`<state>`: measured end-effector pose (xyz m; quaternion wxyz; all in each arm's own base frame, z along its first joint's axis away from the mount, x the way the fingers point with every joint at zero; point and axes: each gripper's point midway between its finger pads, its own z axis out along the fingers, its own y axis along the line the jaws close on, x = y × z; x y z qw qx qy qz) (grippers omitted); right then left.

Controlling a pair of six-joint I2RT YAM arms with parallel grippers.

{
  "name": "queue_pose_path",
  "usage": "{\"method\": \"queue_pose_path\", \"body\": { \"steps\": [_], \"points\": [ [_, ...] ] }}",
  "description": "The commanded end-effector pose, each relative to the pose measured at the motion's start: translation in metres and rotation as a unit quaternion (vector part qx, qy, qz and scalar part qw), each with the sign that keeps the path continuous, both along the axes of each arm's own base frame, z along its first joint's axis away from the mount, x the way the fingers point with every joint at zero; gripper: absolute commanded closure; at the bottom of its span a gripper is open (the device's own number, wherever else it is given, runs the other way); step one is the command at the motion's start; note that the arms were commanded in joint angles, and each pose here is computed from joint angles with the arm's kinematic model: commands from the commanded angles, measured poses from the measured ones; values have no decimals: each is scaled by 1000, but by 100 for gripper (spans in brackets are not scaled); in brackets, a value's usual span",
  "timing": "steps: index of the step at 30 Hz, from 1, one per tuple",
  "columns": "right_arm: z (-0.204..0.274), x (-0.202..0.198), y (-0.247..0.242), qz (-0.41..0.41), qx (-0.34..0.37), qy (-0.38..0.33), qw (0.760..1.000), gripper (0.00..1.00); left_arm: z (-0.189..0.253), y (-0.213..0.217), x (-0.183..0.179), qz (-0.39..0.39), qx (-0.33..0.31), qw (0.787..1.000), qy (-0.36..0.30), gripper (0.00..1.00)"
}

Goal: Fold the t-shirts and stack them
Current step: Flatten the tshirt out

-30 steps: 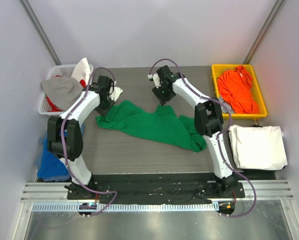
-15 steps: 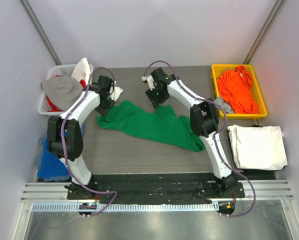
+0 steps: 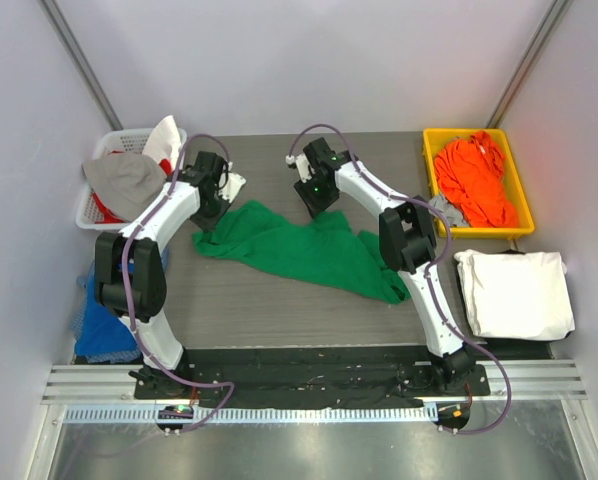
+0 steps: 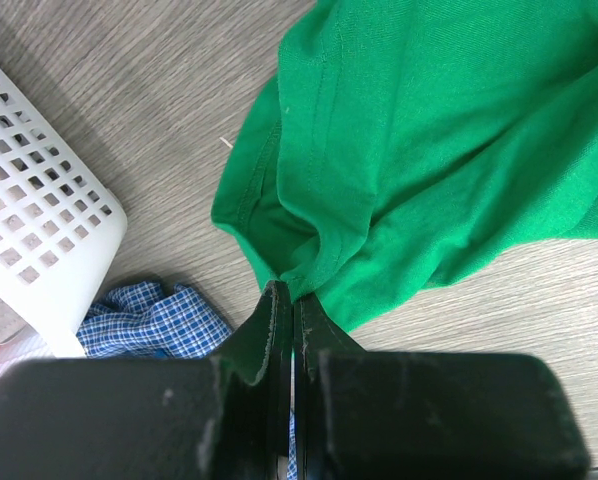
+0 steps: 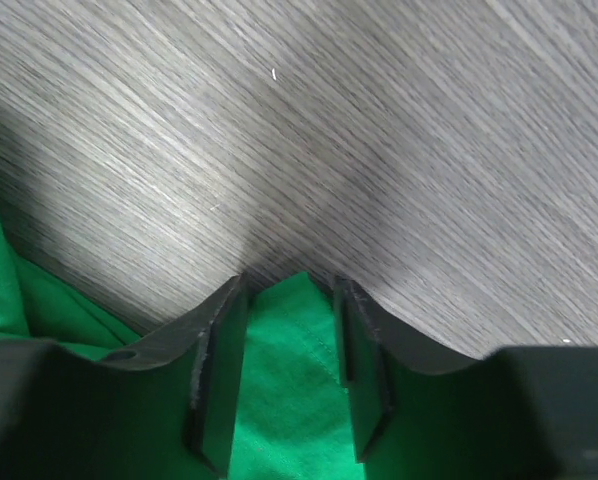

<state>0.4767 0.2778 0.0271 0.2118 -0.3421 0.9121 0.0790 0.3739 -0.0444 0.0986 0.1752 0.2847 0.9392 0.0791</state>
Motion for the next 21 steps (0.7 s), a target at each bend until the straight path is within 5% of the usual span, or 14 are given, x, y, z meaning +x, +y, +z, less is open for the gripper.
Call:
{"method": "queue_pose_path", "body": {
  "steps": [1, 8, 15, 21],
  "points": [
    [-1, 2, 4, 5, 8, -5, 1000, 58, 18, -4, 12, -4, -8, 999, -38, 100],
    [-7, -4, -5, 5, -7, -2, 1000, 98, 15, -3, 12, -4, -3, 999, -38, 100],
    [19, -3, -25, -3, -35, -34, 999, 99, 14, -6, 22, 5, -10, 999, -49, 100],
    [109, 3, -68, -38, -95, -132, 986, 99, 60, -27, 55, 25, -76, 987, -140, 100]
  ]
}}
